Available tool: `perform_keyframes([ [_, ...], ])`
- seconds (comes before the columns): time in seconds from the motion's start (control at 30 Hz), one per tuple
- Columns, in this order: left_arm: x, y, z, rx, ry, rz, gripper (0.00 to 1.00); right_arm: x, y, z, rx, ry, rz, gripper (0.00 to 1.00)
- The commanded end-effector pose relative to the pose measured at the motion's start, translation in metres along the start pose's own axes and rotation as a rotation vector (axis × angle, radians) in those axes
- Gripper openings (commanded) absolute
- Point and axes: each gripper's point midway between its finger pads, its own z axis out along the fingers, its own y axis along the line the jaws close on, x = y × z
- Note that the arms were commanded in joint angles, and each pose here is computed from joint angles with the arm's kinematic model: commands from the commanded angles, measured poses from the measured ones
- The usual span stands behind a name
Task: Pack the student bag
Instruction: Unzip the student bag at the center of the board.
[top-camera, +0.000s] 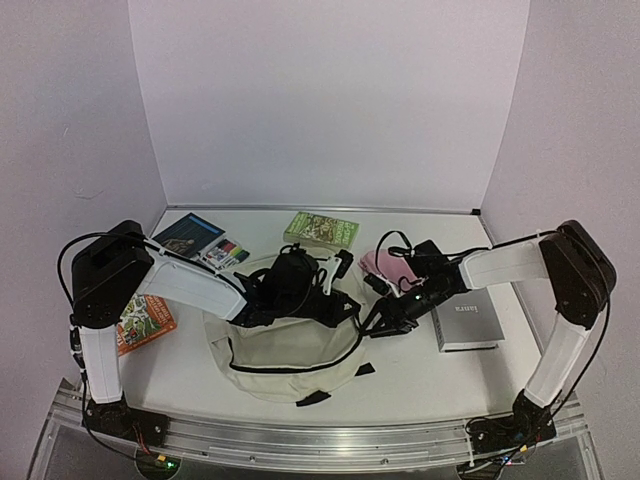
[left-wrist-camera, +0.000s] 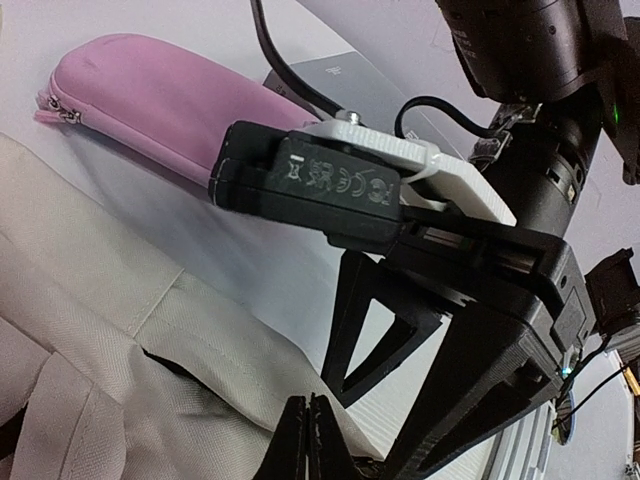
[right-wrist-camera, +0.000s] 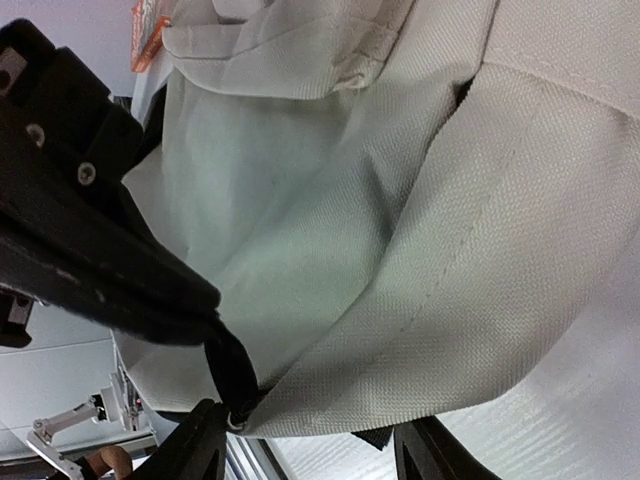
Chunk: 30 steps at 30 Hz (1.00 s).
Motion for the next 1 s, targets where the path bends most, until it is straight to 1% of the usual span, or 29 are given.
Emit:
perform_keyframes([
  [0.0,-0.027,-0.004,0.001,0.002,-0.068,0.004,0.0,-0.011,0.014,0.003,-0.094,-0.036,0.003,0.56],
  [0.07,-0.027,-0.003,0.002,0.0,-0.067,-0.001,0.0,-0.009,0.015,0.004,-0.102,-0.033,0.005,0.55],
  [0.17,-0.026,0.001,0.004,-0.004,-0.067,-0.013,0.0,-0.004,0.017,0.007,-0.102,-0.021,0.008,0.58],
  [0.27,-0.028,0.004,0.003,-0.015,-0.071,-0.021,0.0,0.002,0.017,0.01,-0.091,-0.011,0.005,0.72],
  [0.3,-0.028,0.005,0.003,-0.017,-0.073,-0.023,0.0,0.004,0.016,0.011,-0.084,-0.011,0.005,0.74],
  [0.37,-0.029,0.006,0.004,-0.019,-0.074,-0.026,0.0,0.006,0.013,0.013,-0.079,-0.007,0.018,0.73],
  [0.43,-0.03,0.006,0.004,-0.018,-0.075,-0.028,0.0,0.007,0.011,0.015,-0.079,-0.008,0.027,0.68],
  [0.5,-0.03,0.007,0.004,-0.021,-0.076,-0.03,0.0,0.006,0.011,0.016,-0.083,-0.018,0.029,0.6],
  [0.6,-0.03,0.008,0.004,-0.021,-0.078,-0.031,0.0,0.001,0.015,0.016,-0.099,-0.037,0.031,0.53],
  [0.67,-0.029,0.007,0.004,-0.018,-0.076,-0.033,0.0,-0.004,0.018,0.016,-0.116,-0.05,0.024,0.41],
  [0.77,-0.028,0.01,0.004,-0.026,-0.075,-0.038,0.0,-0.002,0.019,0.017,-0.133,-0.039,0.031,0.16],
  [0.83,-0.028,0.014,0.003,-0.038,-0.076,-0.044,0.0,-0.001,0.023,0.014,-0.139,-0.042,0.023,0.02],
  [0.87,-0.028,0.017,0.003,-0.05,-0.077,-0.05,0.0,-0.001,0.026,0.011,-0.14,-0.047,0.015,0.0],
  [0.97,-0.027,0.027,0.003,-0.09,-0.075,-0.065,0.0,0.001,0.031,0.006,-0.137,-0.054,-0.004,0.0],
])
